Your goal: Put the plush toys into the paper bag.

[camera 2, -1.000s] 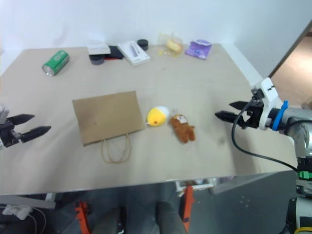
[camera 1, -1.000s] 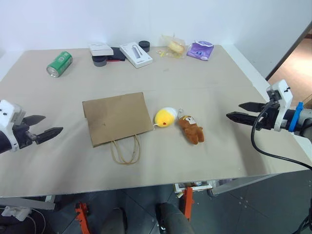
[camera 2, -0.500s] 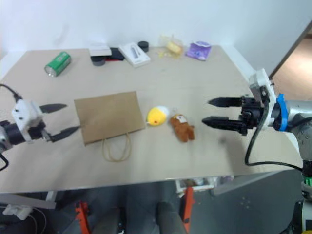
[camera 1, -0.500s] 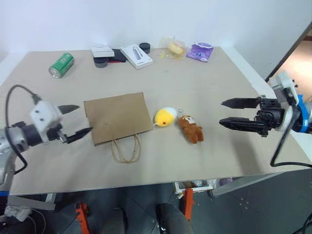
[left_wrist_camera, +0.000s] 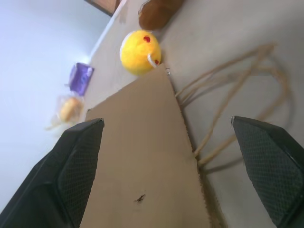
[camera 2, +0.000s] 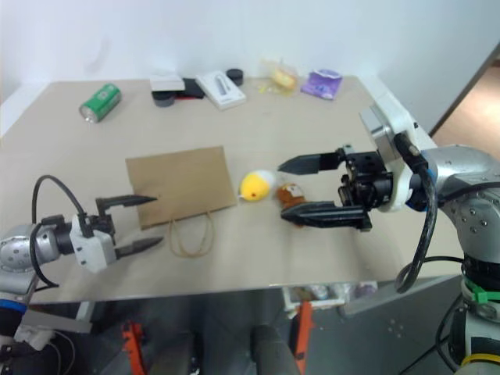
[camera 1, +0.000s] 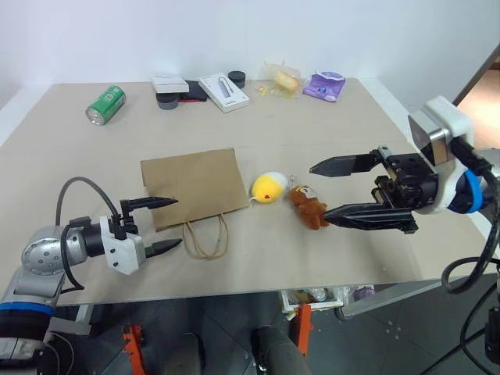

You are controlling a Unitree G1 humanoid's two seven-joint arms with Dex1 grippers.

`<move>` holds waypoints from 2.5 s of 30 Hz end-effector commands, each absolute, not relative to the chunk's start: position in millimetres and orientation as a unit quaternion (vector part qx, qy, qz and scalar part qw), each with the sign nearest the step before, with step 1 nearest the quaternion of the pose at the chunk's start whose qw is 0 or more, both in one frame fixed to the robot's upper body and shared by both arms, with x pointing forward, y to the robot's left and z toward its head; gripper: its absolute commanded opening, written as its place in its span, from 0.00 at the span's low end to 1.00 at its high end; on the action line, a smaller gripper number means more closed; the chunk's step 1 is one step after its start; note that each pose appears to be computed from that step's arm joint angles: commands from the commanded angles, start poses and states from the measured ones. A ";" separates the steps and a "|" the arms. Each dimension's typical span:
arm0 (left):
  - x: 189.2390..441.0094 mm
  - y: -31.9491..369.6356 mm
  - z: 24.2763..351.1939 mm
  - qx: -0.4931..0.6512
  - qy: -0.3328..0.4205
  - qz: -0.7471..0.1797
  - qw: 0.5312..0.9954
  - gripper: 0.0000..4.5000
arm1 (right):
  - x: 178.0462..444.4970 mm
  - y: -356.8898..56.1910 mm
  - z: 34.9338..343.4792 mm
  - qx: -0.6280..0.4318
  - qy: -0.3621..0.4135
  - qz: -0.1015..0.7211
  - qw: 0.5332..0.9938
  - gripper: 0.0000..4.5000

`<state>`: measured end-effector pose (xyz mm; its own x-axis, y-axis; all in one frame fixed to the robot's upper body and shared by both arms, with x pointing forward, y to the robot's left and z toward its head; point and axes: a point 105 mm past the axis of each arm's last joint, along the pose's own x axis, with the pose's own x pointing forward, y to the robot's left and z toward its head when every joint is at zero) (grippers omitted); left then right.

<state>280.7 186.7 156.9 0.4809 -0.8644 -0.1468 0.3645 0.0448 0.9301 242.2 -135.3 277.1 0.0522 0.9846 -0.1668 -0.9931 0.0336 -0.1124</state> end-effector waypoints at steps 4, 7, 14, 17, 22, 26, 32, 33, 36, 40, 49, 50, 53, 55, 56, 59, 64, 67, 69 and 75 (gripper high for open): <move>285.6 170.2 161.8 0.526 -0.293 -0.440 0.666 0.99 | 235.4 -138.2 283.4 -0.118 -0.001 0.679 0.725 1.00; 285.2 165.6 157.3 0.526 -0.296 -0.447 0.661 0.99 | 234.2 -138.4 281.6 -0.124 0.002 0.676 0.727 1.00; 287.1 158.8 146.0 0.525 -0.285 -0.464 0.654 0.99 | 232.6 -138.0 281.6 -0.126 0.001 0.672 0.729 1.00; 289.2 156.4 144.6 0.529 -0.284 -0.468 0.648 0.99 | 232.0 -137.3 282.1 -0.127 0.000 0.672 0.730 1.00; 291.9 159.3 152.4 0.526 -0.289 -0.459 0.655 0.99 | 231.8 -138.1 282.8 -0.126 0.002 0.670 0.732 1.00; 289.5 167.3 161.4 0.523 -0.297 -0.445 0.664 0.99 | 231.2 -138.0 282.9 -0.123 0.001 0.669 0.733 1.00; 288.8 177.4 158.6 0.532 -0.280 -0.442 0.666 0.99 | 231.7 -136.1 280.7 -0.118 0.002 0.669 0.734 1.00; 287.6 174.6 156.3 0.532 -0.281 -0.446 0.662 0.99 | 232.3 -135.8 280.7 -0.118 0.002 0.669 0.734 1.00; 286.5 169.4 151.0 0.534 -0.281 -0.454 0.656 0.99 | 233.4 -134.8 281.4 -0.119 0.002 0.669 0.734 1.00; 286.6 165.8 145.6 0.534 -0.278 -0.458 0.654 0.99 | 233.6 -134.3 282.6 -0.120 0.001 0.669 0.734 1.00; 288.6 150.5 142.0 0.525 -0.285 -0.469 0.651 0.99 | 233.2 -132.9 285.9 -0.121 -0.001 0.668 0.734 1.00; 289.6 146.6 142.3 0.523 -0.288 -0.470 0.650 0.99 | 233.3 -132.5 285.9 -0.121 -0.001 0.668 0.735 1.00; 291.2 136.0 142.7 0.516 -0.297 -0.475 0.648 0.99 | 233.6 -131.9 285.5 -0.120 -0.001 0.668 0.735 1.00; 290.6 130.1 140.7 0.513 -0.300 -0.482 0.644 0.99 | 233.7 -131.8 285.9 -0.120 -0.001 0.667 0.735 1.00; 289.9 128.1 138.3 0.513 -0.297 -0.486 0.642 0.99 | 233.5 -131.7 286.3 -0.121 -0.001 0.667 0.735 1.00; 289.1 126.1 135.1 0.510 -0.292 -0.489 0.645 0.78 | 232.7 -131.8 286.9 -0.121 -0.001 0.667 0.735 1.00; 290.1 127.7 136.0 0.507 -0.285 -0.489 0.651 0.24 | 233.6 -132.8 286.9 -0.118 0.000 0.663 0.739 1.00; 291.5 130.0 138.7 0.506 -0.280 -0.483 0.658 0.01 | 234.0 -132.5 285.2 -0.114 0.001 0.663 0.740 1.00; 293.2 131.3 147.4 0.490 -0.280 -0.471 0.678 0.01 | 235.9 -131.2 281.4 -0.107 0.002 0.661 0.743 1.00; 291.2 124.8 187.2 0.345 -0.246 -0.455 0.784 0.00 | 258.6 -123.5 251.6 -0.079 0.010 0.618 0.782 0.94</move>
